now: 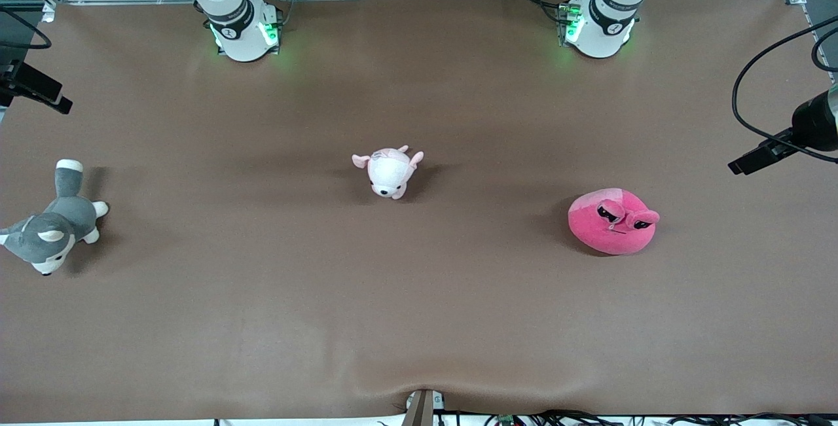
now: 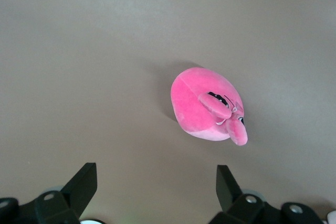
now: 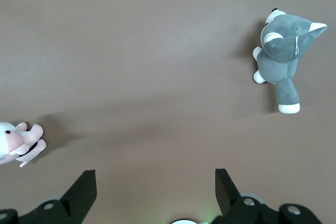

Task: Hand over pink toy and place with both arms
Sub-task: 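Move the left gripper toward the pink plush toy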

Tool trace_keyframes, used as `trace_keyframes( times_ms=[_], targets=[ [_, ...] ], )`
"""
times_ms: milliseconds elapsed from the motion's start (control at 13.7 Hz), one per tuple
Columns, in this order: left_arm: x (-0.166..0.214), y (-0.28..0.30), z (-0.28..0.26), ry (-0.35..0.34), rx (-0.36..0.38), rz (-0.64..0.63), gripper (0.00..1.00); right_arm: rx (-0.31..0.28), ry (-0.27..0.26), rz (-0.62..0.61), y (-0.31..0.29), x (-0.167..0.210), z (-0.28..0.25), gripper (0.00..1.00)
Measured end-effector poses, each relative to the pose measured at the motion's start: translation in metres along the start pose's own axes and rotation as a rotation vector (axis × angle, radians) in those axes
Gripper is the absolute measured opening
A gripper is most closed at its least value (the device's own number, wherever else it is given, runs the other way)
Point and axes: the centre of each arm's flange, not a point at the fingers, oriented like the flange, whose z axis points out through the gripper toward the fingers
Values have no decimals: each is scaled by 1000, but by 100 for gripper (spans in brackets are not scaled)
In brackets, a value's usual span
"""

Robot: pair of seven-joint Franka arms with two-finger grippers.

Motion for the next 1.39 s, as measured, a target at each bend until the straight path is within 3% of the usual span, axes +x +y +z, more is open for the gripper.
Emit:
trace_keyframes(
  times_ms=[292, 729, 1385],
  targets=[
    [4, 8, 15, -26, 6, -86, 100, 0, 0, -6, -3, 0, 0, 100],
    [7, 20, 35, -77, 2, -324, 100, 0, 0, -6, -3, 0, 0, 100],
    [40, 33, 78, -108, 26, -367, 100, 0, 0, -12, -6, -1, 0, 100]
  ],
)
